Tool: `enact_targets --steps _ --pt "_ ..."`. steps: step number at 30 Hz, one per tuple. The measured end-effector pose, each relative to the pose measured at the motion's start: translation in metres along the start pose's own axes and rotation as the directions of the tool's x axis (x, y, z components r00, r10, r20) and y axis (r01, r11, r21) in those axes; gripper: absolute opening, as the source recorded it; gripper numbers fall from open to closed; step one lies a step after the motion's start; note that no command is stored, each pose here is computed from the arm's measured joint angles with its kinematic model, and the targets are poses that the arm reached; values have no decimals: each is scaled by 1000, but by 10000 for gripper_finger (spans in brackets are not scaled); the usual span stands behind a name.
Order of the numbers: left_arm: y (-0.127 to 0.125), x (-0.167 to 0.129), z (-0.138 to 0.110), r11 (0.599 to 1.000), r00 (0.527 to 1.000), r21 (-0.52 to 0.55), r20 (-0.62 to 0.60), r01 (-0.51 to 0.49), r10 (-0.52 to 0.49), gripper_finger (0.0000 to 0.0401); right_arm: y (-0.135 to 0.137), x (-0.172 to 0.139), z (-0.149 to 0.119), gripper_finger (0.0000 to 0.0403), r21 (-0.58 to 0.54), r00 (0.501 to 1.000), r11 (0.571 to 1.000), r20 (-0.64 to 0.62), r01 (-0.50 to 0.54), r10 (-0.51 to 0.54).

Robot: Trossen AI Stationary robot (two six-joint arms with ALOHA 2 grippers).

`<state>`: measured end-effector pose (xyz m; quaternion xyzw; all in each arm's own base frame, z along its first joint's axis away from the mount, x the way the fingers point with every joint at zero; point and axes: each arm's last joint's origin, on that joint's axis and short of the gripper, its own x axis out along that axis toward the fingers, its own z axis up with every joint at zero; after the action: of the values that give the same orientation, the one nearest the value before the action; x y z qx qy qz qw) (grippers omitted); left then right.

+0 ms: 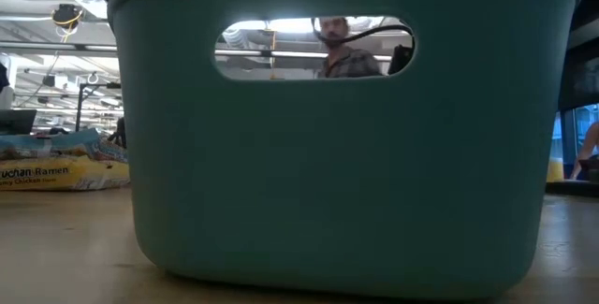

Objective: Sort Maruchan noodles
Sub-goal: Put the black noodle pack into the black bin

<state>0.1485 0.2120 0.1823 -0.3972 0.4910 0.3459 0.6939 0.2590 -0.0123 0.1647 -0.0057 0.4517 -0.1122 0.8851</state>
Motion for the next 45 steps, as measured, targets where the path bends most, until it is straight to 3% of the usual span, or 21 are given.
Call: enact_targets --steps 6,19,33,40,45 --pt "-20 4 -4 995 996 52 15 -84 84 255 1 0 3 222 4 999 1000 27 -27 27" --pt "-67 35 -10 967 999 253 -18 -22 27 255 1 -2 6 222 -51 999 999 25 -20 21" --pt "-113 42 -27 895 998 442 3 59 -68 255 1 -18 50 222 -136 978 991 204 -7 35" --pt "-123 30 -30 874 998 481 -44 68 -54 255 3 -13 59 222 -165 957 986 288 11 37" --pt "-115 5 -21 882 999 472 34 7 -26 255 5 -2 67 222 -167 928 986 370 26 38"
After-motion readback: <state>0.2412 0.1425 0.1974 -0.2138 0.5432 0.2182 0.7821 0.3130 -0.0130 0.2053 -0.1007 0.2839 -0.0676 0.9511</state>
